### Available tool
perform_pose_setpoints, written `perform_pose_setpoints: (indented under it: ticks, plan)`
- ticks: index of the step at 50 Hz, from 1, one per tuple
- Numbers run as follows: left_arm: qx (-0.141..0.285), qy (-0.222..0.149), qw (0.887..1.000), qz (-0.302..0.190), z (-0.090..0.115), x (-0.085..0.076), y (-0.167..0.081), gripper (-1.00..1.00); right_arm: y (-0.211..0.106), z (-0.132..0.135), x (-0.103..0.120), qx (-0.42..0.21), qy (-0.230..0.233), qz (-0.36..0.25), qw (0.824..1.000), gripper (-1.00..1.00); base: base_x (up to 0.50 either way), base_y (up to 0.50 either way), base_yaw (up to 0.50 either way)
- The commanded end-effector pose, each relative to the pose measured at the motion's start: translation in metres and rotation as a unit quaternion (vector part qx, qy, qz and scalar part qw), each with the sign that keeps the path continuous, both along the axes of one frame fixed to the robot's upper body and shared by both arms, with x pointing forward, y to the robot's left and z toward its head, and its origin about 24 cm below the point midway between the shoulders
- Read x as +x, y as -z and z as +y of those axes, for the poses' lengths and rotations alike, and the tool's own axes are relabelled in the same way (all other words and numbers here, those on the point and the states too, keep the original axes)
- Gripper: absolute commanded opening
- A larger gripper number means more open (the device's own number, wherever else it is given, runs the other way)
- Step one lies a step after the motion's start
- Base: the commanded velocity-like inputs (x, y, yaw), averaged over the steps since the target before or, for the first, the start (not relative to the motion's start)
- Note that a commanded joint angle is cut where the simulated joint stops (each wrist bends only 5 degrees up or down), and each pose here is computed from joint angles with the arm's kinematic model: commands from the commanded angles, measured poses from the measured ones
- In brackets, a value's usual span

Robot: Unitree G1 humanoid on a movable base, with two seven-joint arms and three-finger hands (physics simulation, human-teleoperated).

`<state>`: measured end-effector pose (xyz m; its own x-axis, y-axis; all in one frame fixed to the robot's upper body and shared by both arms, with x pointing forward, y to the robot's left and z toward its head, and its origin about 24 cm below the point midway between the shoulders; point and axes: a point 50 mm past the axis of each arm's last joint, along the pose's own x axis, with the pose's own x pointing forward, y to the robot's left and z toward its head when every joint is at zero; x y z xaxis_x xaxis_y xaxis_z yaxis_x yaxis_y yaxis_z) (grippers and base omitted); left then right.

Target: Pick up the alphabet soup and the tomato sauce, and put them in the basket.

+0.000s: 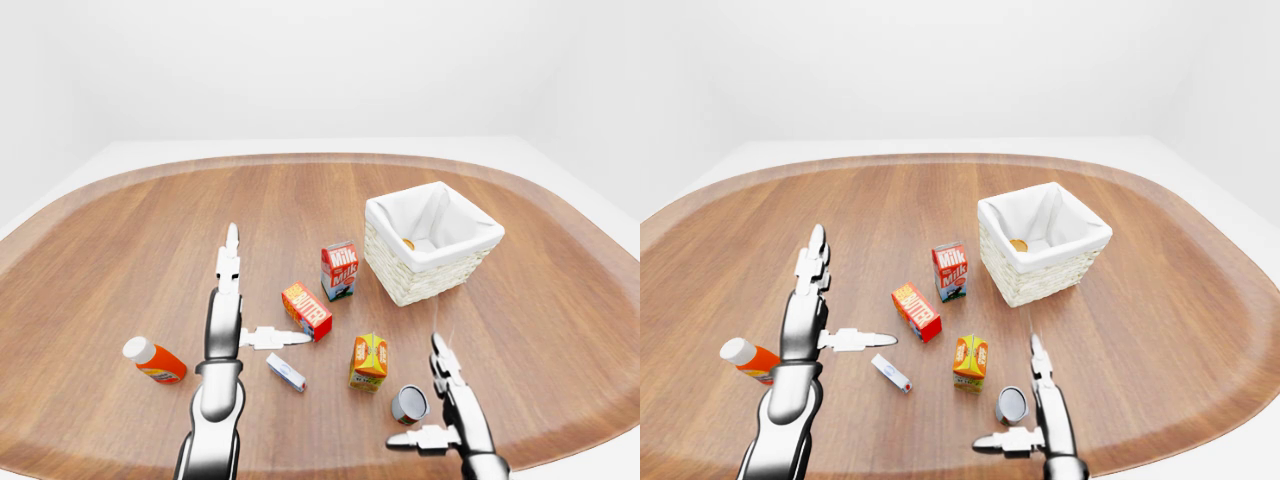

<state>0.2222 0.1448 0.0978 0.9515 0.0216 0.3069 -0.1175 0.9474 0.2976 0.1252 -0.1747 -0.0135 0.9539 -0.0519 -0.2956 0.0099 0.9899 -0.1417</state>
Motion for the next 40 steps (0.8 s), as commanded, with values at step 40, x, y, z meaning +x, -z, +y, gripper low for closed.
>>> perform_pose_setpoints:
  ticks: [40]
  plan:
    - [0.007,-0.003,1.0,-0.004,0.001,-0.002,-0.002,1.0,0.023,-0.013,0.012,-0.003,0.029,0.033,0.999,1.0,0.0,0.0,0.0]
